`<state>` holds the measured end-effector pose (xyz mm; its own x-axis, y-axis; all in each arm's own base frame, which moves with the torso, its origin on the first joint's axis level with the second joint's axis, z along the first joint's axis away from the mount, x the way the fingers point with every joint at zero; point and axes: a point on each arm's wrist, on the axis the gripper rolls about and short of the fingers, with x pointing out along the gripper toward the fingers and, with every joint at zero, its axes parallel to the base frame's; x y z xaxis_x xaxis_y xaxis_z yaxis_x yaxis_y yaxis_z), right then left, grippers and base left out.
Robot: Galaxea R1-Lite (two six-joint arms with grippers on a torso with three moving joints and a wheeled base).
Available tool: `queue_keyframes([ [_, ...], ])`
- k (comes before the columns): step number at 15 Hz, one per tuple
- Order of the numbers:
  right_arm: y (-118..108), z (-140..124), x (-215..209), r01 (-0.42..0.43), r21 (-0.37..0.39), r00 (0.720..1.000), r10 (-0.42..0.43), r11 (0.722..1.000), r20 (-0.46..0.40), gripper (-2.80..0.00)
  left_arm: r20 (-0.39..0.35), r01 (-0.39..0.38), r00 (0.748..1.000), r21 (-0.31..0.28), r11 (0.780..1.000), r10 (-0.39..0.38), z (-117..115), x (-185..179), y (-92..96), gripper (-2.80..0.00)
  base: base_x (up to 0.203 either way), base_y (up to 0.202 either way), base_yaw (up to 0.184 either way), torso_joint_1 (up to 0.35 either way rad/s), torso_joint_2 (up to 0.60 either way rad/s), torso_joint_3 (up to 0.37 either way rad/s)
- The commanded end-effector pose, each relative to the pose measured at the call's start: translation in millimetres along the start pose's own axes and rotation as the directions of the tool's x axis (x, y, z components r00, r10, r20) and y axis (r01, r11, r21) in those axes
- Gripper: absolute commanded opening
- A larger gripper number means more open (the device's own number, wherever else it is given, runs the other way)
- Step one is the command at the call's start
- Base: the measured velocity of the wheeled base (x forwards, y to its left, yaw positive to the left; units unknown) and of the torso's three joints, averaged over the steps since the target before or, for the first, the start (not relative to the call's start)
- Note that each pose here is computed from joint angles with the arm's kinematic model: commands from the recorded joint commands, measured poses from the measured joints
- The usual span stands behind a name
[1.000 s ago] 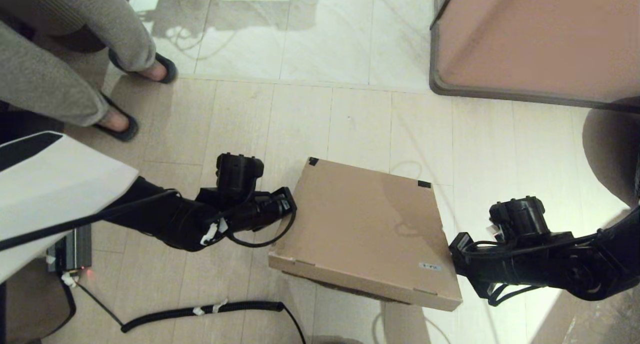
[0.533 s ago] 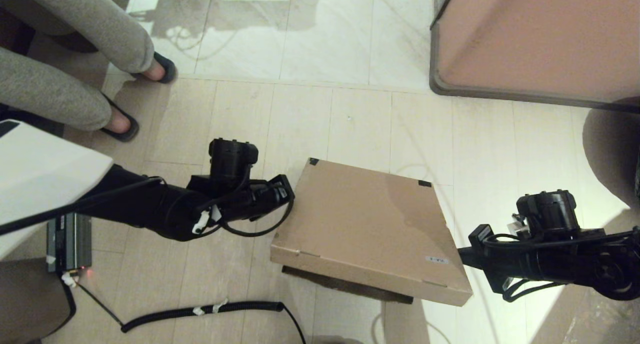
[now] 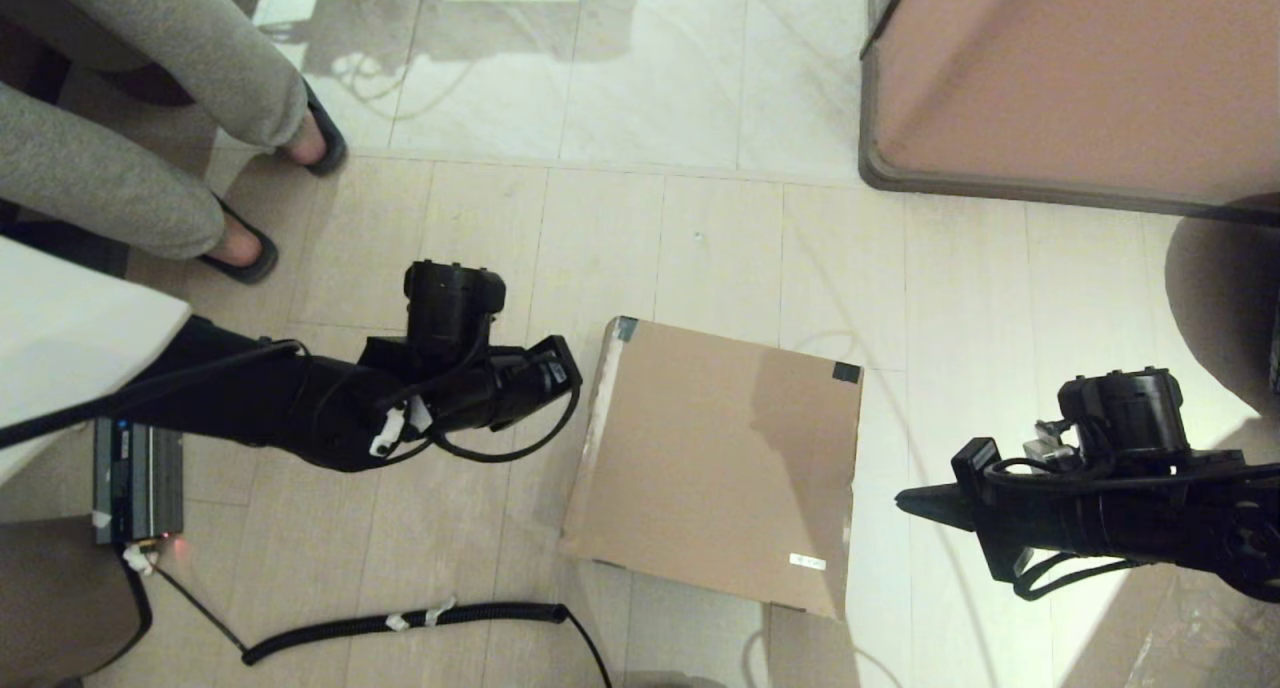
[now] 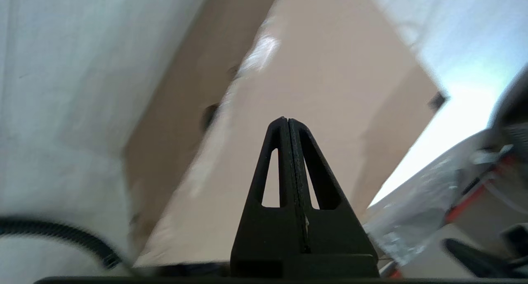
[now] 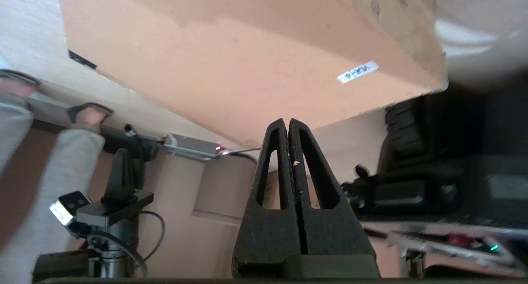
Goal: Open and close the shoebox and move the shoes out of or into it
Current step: Open the shoe box
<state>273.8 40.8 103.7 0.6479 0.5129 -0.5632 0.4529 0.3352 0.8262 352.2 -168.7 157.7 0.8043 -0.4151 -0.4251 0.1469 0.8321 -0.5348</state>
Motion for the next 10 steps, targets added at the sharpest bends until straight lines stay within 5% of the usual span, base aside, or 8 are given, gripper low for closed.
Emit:
queue_keyframes([
  [1, -6.9, 1.7, 4.4, 0.049, -0.082, 0.998, -0.045, 0.995, 0.053, -2.8, -0.044, -0.062, 0.997, 0.016, 0.998, 0.063, -8.0, 10.9, 16.3, -2.8, 0.0, 0.0, 0.0, 0.0, 0.0, 0.0],
  [5, -36.5, 7.7, 39.0, 0.285, -0.252, 0.951, -0.24, 0.925, 0.194, -2.8, -0.086, -0.146, 0.983, 0.184, 0.972, 0.164, -37.4, 49.2, 42.2, -2.8, 0.0, 0.0, 0.0, 0.0, 0.0, 0.0],
  [7, -43.5, 5.4, 53.5, 0.3, -0.276, 0.947, -0.25, 0.913, 0.202, -2.8, -0.088, -0.204, 0.969, 0.253, 0.946, 0.233, -52.6, 64.8, 52.5, -2.8, 0.0, 0.0, 0.0, 0.0, 0.0, 0.0],
  [10, -54.9, -0.1, 81.0, 0.314, -0.312, 0.941, -0.25, 0.897, 0.227, -2.8, -0.062, -0.278, 0.95, 0.282, 0.918, 0.306, -68.7, 86.0, 57.2, -2.8, 0.0, 0.0, 0.0, 0.0, 0.0, 0.0],
])
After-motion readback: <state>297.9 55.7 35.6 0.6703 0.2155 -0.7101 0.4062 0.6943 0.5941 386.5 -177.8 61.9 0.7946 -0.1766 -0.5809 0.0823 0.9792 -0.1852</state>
